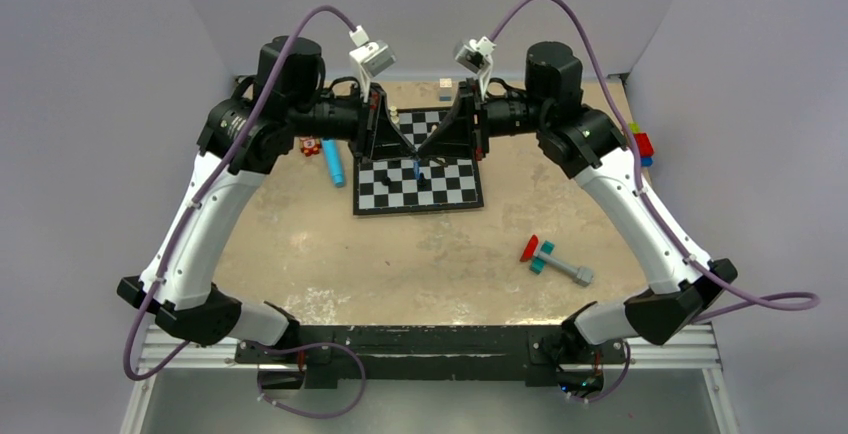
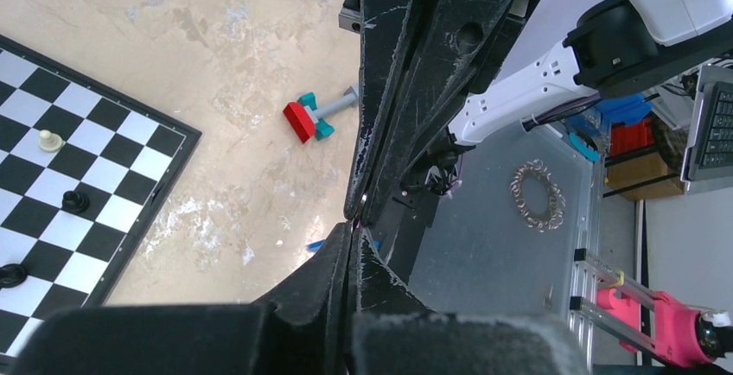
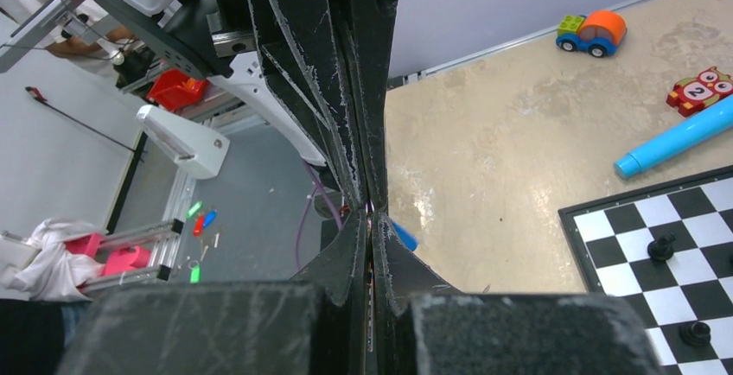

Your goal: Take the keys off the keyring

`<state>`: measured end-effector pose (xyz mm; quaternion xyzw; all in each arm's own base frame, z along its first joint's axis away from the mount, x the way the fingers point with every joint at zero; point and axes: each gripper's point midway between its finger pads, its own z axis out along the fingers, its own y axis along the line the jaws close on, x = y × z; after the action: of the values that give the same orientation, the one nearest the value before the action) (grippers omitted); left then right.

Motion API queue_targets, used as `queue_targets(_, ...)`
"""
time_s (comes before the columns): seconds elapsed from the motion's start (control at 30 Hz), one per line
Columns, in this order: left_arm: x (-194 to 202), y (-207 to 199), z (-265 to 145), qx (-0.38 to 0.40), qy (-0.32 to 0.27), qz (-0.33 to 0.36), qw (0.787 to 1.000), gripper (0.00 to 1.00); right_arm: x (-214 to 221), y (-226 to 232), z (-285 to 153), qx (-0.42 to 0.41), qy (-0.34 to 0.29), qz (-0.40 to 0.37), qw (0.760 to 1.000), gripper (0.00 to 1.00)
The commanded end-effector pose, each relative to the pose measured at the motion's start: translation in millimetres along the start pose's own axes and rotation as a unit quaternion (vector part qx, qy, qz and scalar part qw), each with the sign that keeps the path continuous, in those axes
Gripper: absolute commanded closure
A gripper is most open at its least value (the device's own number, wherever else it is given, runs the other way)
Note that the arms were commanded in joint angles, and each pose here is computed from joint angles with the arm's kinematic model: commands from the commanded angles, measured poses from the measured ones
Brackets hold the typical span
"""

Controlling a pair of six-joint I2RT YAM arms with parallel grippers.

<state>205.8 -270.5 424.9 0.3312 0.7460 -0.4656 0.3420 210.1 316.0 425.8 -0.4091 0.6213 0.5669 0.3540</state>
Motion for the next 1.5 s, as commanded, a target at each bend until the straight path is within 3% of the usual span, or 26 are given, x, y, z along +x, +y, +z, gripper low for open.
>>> queue_targets(0.0,-12.2,-7.3,-5.5,0.002,-0.025,0.006,1.0,1.0,-20.2,23.6,-7.8,-0.015,-0.033,-0.04,0.999,1.0)
queue_targets(0.37,-44.9,-17.5,-10.5,0.005,-0.117,-0.021,0.993,1.0,-44.2,39.1,-9.7,-0.038,-0.114,-0.031,0.992,1.0)
queue_targets(0.93,-70.8,-24.8,-18.5,-0.005,-0.244,-0.074,0.967,1.0,-74.0,56.3,-12.3,-0.085,-0.183,-0.016,0.979,1.0)
queue_targets(1.47,-75.7,-25.3,-18.1,-0.015,-0.271,-0.086,0.959,1.0,-79.9,61.4,-13.5,-0.101,-0.198,-0.008,0.975,1.0)
